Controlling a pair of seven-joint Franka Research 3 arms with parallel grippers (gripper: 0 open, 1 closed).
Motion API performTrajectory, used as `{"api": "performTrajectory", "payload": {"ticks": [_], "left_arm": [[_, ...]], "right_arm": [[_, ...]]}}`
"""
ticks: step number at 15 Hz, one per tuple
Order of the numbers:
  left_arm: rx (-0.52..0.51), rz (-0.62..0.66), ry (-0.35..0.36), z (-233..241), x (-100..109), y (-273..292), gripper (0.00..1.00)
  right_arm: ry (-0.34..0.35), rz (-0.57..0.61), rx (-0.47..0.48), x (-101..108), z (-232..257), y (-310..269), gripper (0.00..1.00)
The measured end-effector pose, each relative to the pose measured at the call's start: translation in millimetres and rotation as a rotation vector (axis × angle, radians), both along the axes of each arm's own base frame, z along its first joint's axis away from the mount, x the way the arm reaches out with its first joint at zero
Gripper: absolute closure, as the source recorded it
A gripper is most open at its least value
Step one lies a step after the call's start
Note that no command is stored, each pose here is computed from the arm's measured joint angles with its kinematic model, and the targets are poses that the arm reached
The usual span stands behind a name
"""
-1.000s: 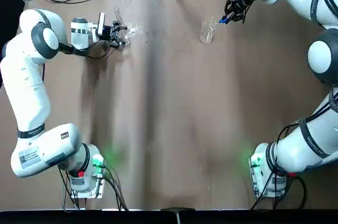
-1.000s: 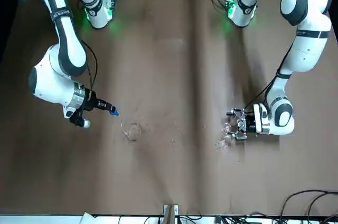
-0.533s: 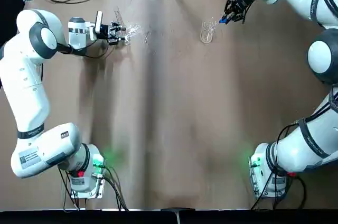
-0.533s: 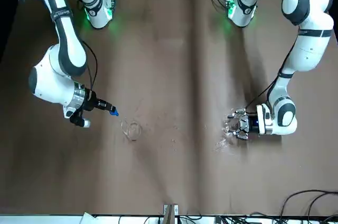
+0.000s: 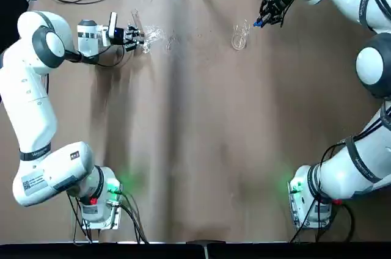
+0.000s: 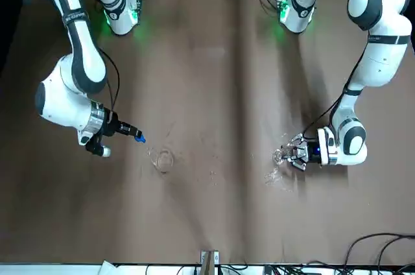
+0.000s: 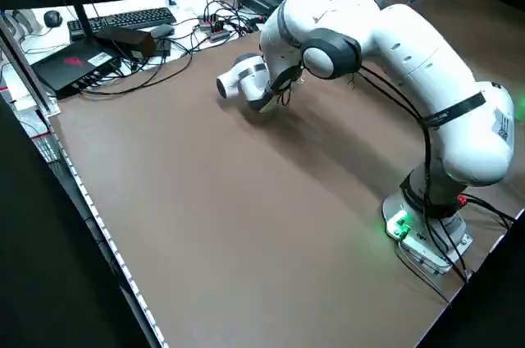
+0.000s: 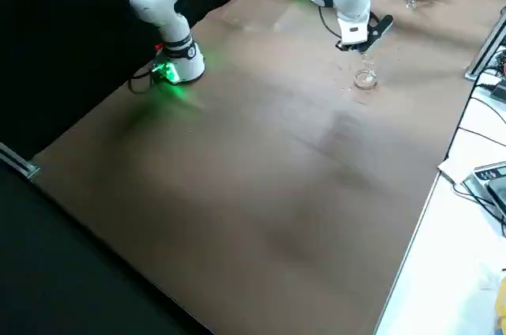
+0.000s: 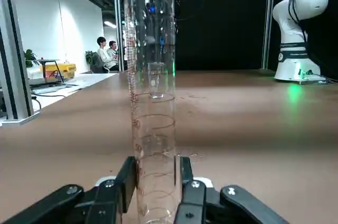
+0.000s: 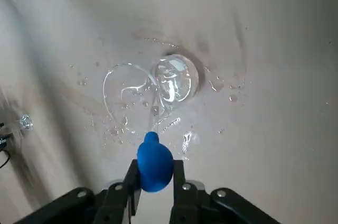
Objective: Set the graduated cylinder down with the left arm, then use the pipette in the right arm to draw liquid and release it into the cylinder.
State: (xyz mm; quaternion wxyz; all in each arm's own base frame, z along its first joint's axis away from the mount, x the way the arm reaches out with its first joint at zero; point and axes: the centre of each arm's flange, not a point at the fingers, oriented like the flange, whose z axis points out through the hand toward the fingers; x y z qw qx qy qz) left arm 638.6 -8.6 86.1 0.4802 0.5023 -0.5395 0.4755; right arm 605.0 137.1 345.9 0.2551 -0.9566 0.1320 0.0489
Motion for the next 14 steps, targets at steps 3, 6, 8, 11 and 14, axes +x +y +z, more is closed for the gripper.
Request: {"api": "performTrajectory", "payload": {"ticks": [3, 6, 8, 11, 14], "left_arm": [[-0.001, -0.004, -0.001, 0.4, 0.1, -3.1, 0.58], [-0.002, -0.012, -0.001, 0.5, 0.1, -8.1, 0.57], [-0.001, -0.014, -0.001, 0.5, 0.1, -9.5, 0.59], [-0.001, -0.014, -0.001, 0.5, 0.2, -9.2, 0.65], [-0.001, -0.014, -0.001, 0.5, 0.2, -9.7, 0.66]], "right_arm": [[-0.005, 0.0, 0.001, 1.3, 2.3, 0.2, 0.72], [-0.006, 0.0, 0.001, 1.6, 2.7, 0.0, 0.7], [-0.006, -0.001, 0.001, 1.6, 2.7, 0.0, 0.7], [-0.006, -0.001, 0.001, 1.7, 2.7, 0.0, 0.7], [-0.006, -0.001, 0.001, 1.7, 2.8, -0.1, 0.7]]}}
